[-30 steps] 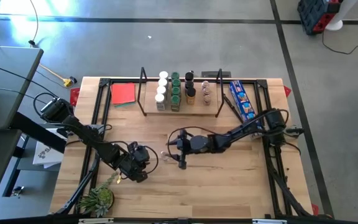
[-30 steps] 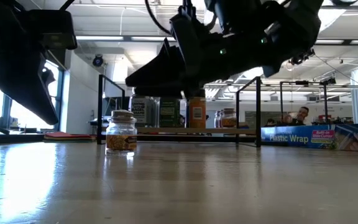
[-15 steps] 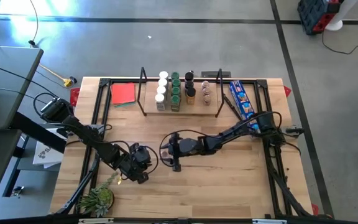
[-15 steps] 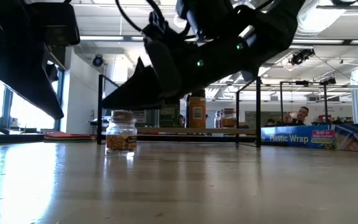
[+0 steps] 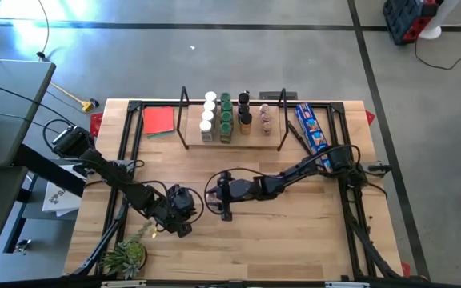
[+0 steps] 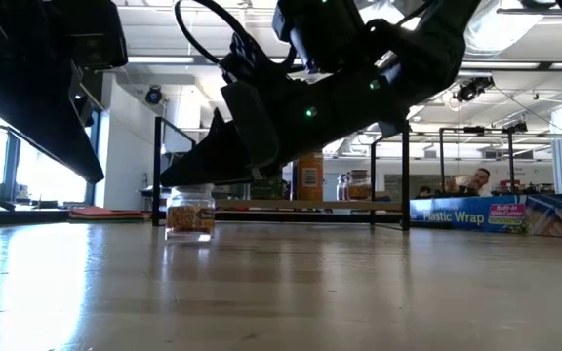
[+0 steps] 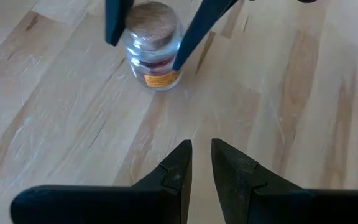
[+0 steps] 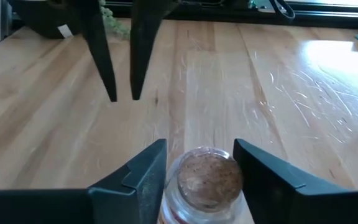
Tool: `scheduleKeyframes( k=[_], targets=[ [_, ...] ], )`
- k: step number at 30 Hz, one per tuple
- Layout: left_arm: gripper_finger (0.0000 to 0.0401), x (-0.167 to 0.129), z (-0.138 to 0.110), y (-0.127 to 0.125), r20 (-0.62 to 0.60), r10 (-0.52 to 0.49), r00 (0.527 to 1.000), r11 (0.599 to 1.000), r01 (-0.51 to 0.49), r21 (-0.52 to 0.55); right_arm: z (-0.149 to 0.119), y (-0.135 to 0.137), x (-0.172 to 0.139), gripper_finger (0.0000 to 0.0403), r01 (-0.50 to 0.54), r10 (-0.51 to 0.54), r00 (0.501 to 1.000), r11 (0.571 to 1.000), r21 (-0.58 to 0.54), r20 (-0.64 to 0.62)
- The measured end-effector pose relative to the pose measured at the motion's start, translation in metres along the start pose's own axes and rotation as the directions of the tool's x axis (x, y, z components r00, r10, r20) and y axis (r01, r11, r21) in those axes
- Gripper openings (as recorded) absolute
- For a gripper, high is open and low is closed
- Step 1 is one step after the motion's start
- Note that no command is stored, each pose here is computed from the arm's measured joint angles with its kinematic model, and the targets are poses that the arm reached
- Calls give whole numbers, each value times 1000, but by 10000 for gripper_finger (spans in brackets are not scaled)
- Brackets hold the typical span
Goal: Shelf spices
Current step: Put the brown seasoning bottle on the shelf
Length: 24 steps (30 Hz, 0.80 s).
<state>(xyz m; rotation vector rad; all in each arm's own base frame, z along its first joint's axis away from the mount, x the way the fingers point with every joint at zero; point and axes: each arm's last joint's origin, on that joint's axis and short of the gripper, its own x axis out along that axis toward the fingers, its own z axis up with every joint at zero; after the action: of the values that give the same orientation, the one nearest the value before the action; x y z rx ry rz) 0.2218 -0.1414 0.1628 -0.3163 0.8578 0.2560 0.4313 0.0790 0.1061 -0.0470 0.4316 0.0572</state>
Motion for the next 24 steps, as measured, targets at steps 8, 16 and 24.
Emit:
scheduleKeyframes(
  k=[8, 16, 24],
  targets=[
    [56, 0, 0, 0, 0, 0, 1000, 1000, 0, 0, 1, 4, 0, 156, -13, 13, 1000, 1000, -6, 8],
    [56, 0, 0, 0, 0, 1, 1000, 1000, -1, 0, 1, 6, -1, 161, -20, 20, 1000, 1000, -8, 20],
    [56, 0, 0, 0, 0, 1, 1000, 1000, -1, 0, 3, 7, -2, 205, -52, 52, 998, 999, -1, 23]
  ],
)
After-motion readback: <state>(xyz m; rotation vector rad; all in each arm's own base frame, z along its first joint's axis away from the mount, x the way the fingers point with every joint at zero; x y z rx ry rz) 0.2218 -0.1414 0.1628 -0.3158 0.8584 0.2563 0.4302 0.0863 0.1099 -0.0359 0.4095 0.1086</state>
